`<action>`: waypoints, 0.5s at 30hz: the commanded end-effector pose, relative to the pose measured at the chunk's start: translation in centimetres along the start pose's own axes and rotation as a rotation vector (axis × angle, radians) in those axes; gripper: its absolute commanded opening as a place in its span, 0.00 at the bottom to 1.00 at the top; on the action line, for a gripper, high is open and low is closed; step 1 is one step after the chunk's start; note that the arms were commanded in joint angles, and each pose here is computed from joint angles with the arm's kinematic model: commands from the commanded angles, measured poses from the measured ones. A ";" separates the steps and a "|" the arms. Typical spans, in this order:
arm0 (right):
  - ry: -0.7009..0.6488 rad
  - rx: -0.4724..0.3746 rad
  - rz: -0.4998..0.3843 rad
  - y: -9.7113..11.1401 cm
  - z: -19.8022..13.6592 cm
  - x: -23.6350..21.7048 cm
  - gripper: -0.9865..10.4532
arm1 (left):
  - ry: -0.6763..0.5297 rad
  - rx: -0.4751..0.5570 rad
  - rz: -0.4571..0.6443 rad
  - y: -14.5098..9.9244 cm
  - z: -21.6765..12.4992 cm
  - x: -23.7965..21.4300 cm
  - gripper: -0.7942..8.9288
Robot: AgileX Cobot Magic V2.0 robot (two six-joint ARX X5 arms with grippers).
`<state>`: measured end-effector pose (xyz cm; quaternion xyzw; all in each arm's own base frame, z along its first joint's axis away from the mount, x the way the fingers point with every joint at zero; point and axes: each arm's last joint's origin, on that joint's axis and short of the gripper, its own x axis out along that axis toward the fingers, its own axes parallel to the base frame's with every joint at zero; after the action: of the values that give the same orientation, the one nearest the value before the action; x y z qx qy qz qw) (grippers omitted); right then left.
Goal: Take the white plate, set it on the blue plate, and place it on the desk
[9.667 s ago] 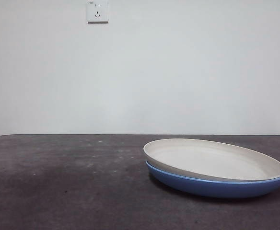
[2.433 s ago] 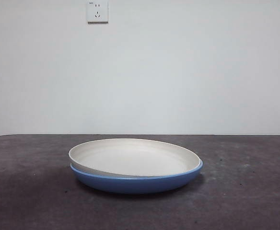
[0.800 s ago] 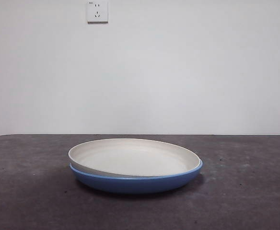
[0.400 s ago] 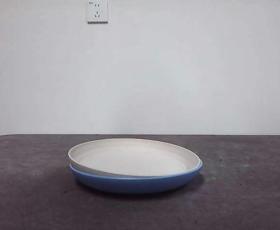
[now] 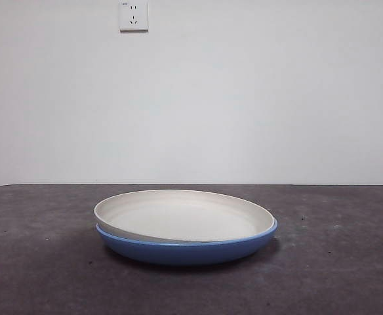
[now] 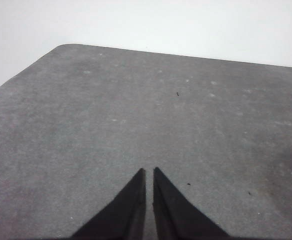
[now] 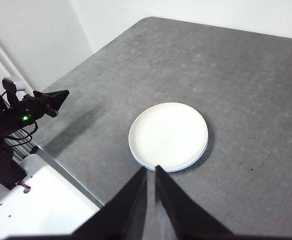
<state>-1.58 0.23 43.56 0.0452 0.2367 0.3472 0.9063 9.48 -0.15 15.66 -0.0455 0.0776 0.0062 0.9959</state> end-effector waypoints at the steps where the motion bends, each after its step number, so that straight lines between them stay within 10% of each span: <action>1: 0.058 0.011 -0.002 0.0 -0.4 -0.3 0.11 | 0.024 0.006 0.005 0.1 -0.7 0.2 0.11; 15: 0.020 0.006 -0.161 -0.2 -0.6 0.9 0.11 | 0.024 0.006 0.005 0.1 -0.7 0.2 0.11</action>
<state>-1.16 0.57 43.11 0.0444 0.2347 0.2816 0.9293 9.48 -0.15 15.64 -0.0453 0.0778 0.0062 0.9959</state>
